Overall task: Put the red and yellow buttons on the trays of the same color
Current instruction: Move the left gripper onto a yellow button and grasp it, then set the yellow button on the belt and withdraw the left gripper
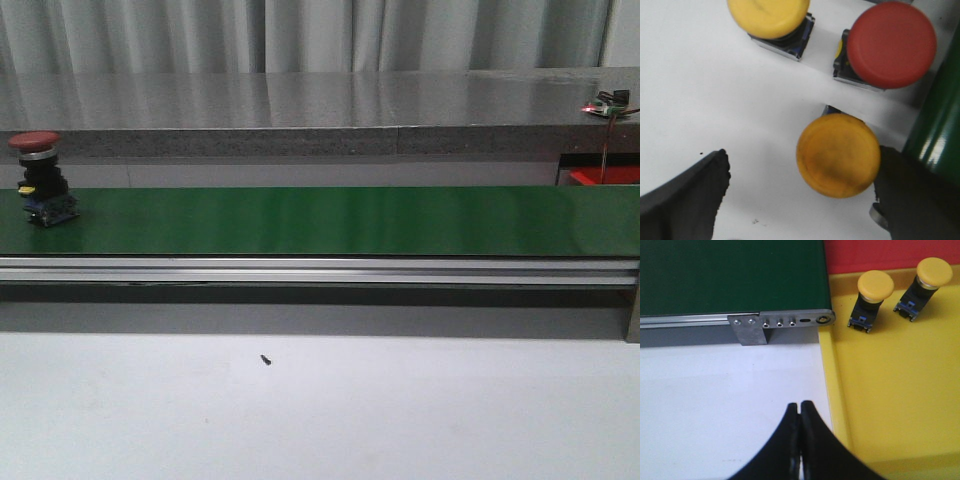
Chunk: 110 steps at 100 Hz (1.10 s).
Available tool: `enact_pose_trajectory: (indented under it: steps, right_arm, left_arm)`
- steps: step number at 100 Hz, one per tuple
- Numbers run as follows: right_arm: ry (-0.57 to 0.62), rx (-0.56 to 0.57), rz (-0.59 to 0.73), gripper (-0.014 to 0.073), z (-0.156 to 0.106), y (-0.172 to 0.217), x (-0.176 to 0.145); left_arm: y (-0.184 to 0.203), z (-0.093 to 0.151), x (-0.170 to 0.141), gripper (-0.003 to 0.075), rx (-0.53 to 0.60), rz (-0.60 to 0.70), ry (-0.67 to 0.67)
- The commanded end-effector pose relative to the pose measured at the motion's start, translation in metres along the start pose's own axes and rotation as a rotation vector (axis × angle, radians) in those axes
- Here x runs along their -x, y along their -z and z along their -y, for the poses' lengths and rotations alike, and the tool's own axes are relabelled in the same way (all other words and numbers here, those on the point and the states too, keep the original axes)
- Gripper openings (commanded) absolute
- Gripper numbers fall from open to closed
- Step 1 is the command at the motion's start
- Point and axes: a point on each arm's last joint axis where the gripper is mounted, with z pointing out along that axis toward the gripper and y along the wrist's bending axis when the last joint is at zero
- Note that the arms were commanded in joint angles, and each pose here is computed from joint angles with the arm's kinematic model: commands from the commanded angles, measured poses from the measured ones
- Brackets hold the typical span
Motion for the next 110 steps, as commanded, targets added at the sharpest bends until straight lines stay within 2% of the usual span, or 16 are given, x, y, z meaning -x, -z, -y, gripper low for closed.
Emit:
enact_pose_trajectory:
  steps: [1,15,41,55,82,110]
  right_arm:
    - [0.007,0.003,0.083,-0.0068,0.000,0.005,0.012]
    - [0.007,0.003,0.083,-0.0068,0.000,0.005,0.012]
    - [0.007,0.003,0.083,-0.0068,0.000,0.005,0.012]
    - [0.007,0.003,0.083,-0.0068,0.000,0.005,0.012]
    - [0.007,0.003,0.083,-0.0068,0.000,0.005,0.012]
    - [0.007,0.003,0.083,-0.0068,0.000,0.005,0.012]
  left_arm:
    - [0.020,0.000,0.011,0.0567,0.002,0.095,0.013]
    - [0.020,0.000,0.012,0.0540,0.003,0.111,0.013]
    - [0.021,0.000,0.015,0.0274,0.005,0.146,0.013]
    - [0.021,0.000,0.016,0.0192,0.004,0.153,0.014]
    - [0.025,0.000,0.017,0.0185,0.005,0.165,0.014]
    - [0.064,0.000,0.016,0.0185,0.008,0.235,0.013]
